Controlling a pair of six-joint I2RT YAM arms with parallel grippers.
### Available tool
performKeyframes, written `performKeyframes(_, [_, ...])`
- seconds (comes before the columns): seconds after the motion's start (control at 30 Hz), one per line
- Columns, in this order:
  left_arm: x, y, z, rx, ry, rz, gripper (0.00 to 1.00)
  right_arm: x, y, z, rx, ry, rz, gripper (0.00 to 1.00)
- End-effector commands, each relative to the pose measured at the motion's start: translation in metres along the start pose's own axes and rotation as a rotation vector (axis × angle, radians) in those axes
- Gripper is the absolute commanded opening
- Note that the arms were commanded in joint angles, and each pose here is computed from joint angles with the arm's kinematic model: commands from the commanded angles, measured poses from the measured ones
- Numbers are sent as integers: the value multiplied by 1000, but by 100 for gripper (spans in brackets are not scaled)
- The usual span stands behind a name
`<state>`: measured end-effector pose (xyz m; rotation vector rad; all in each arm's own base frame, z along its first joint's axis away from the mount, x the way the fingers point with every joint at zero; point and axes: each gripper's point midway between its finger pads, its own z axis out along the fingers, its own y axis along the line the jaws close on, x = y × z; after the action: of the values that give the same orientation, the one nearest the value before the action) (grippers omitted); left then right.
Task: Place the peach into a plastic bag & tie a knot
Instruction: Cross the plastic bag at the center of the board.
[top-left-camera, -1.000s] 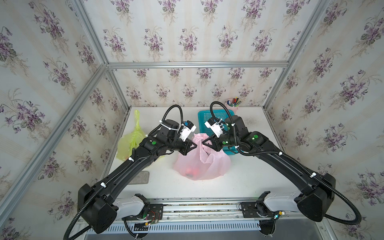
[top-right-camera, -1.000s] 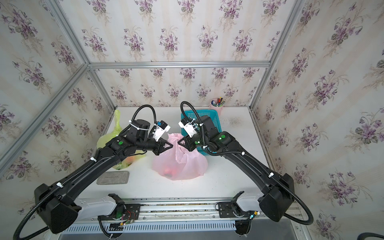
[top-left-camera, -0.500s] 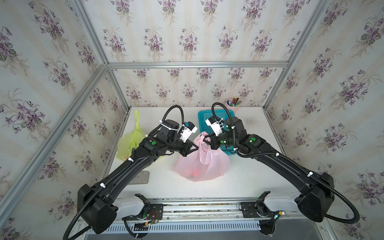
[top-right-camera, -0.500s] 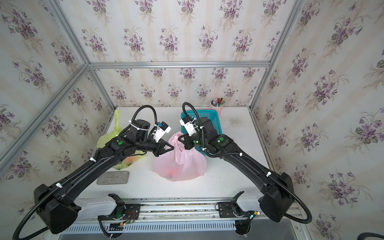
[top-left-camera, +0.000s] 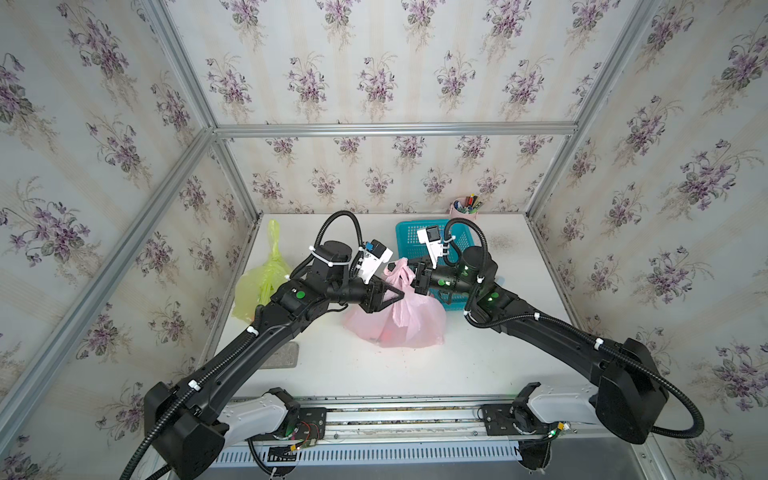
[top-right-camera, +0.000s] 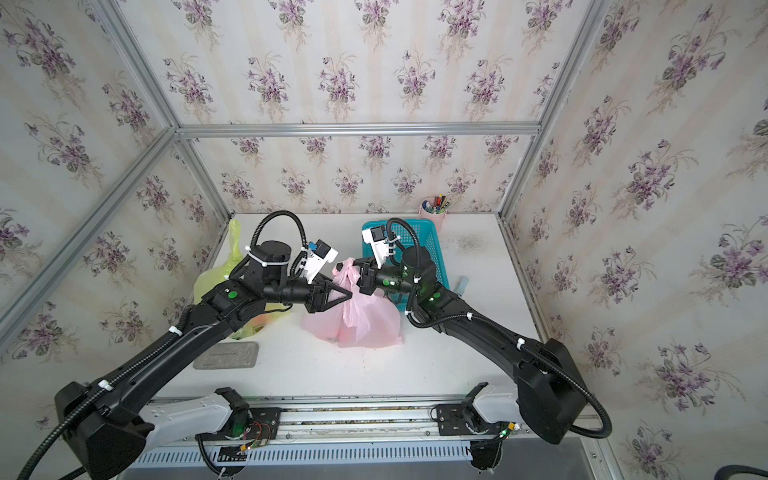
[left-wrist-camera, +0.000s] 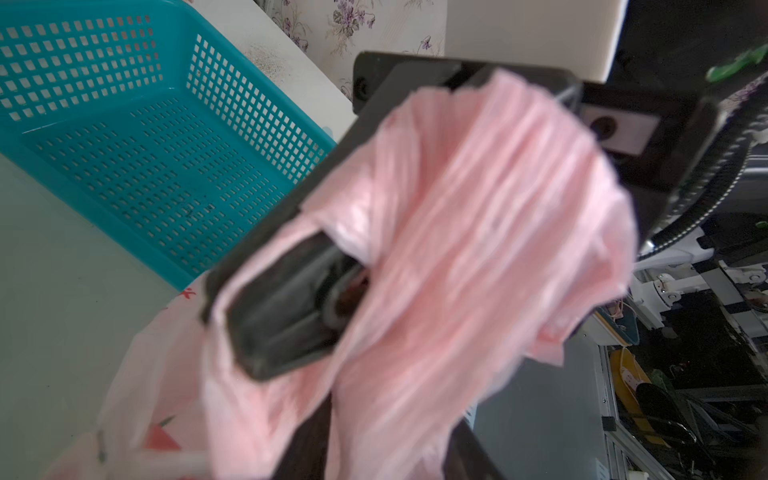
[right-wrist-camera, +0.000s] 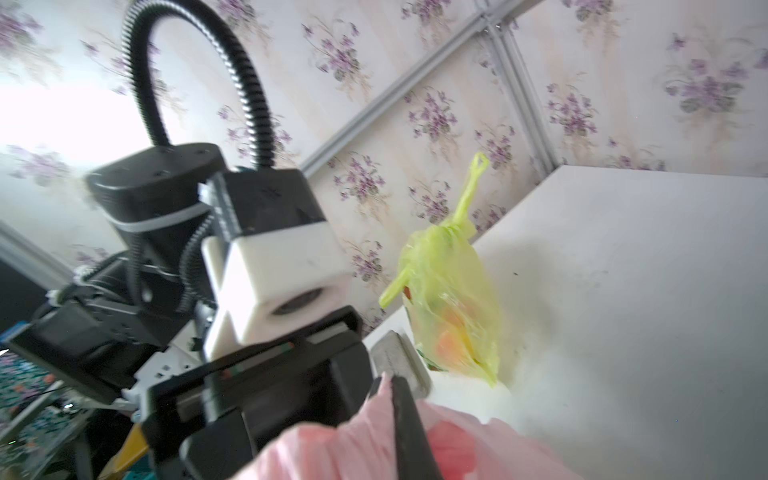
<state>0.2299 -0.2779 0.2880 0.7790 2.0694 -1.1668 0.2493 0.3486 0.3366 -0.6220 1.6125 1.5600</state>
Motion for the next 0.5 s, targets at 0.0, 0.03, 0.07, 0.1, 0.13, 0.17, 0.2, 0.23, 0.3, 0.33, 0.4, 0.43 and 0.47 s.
performKeyframes(0.0, [-9,-15,-10,44,-51,39,63,-30,50,-2,-227,-72,-29,0])
performKeyframes(0.03, [-10,-18,-15,40,-65,50,66,-31,52,0,-237,-62,-35,0])
performKeyframes(0.07, [-11,-22,-22,38,-83,62,69,-32,53,2,-247,-48,-42,0])
performKeyframes(0.1, [-11,-25,-29,35,-100,72,70,-34,54,4,-254,-39,-53,0])
performKeyframes(0.13, [-12,-27,-36,26,-115,77,72,-35,54,6,-255,-30,-57,0])
performKeyframes(0.17, [-12,-30,-45,22,-129,81,72,-37,53,7,-260,-21,-64,0])
performKeyframes(0.2, [-12,-32,-53,19,-141,85,73,-39,53,8,-270,-12,-71,0])
performKeyframes(0.23, [-12,-31,-59,8,-151,83,74,-40,54,9,-280,-2,-74,0])
performKeyframes(0.3, [-12,-28,-75,-16,-173,73,74,-42,52,11,-291,10,-81,0])
performKeyframes(0.33, [-13,-27,-82,-21,-187,64,74,-43,52,12,-296,15,-85,0])
performKeyframes(0.4, [-18,-25,-98,-20,-228,39,73,-45,49,15,-300,25,-84,0])
performKeyframes(0.43, [-22,-24,-105,-25,-247,34,71,-45,47,16,-304,33,-82,0])
performKeyframes(0.47, [-25,-24,-111,-27,-263,30,69,-44,47,17,-310,40,-81,0])
